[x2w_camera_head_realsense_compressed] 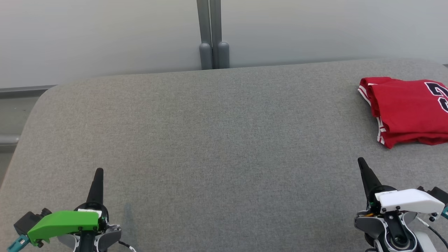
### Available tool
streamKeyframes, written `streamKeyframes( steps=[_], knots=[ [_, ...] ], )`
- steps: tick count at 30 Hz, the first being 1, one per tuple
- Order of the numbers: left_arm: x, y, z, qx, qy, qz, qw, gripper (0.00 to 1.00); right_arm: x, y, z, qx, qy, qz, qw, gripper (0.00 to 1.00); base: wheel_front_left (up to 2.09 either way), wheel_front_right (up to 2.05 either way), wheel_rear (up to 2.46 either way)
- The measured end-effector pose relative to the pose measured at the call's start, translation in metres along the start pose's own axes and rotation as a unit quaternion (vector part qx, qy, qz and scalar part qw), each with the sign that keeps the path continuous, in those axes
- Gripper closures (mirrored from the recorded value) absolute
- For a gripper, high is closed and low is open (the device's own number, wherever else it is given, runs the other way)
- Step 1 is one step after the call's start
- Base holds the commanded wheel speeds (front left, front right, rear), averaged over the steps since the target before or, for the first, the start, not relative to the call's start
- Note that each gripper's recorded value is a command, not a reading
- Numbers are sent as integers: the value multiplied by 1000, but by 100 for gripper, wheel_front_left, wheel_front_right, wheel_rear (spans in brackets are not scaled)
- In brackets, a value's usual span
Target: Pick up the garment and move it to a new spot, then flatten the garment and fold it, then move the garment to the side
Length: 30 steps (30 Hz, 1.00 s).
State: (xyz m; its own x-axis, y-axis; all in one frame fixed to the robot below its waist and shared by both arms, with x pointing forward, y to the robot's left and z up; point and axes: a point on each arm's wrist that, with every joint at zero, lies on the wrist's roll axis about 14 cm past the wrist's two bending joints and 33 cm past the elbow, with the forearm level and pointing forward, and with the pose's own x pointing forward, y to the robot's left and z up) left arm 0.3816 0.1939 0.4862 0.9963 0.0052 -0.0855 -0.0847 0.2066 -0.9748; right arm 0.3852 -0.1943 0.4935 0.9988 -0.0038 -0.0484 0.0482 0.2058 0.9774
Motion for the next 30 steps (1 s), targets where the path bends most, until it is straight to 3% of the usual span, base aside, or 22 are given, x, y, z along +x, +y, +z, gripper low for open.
streamKeyframes(
  steps=[30],
  knots=[
    [4,-15,8,-102,0,-34,994,100,1,8,7,101,0,17,995,100,0,0,0]
  ],
)
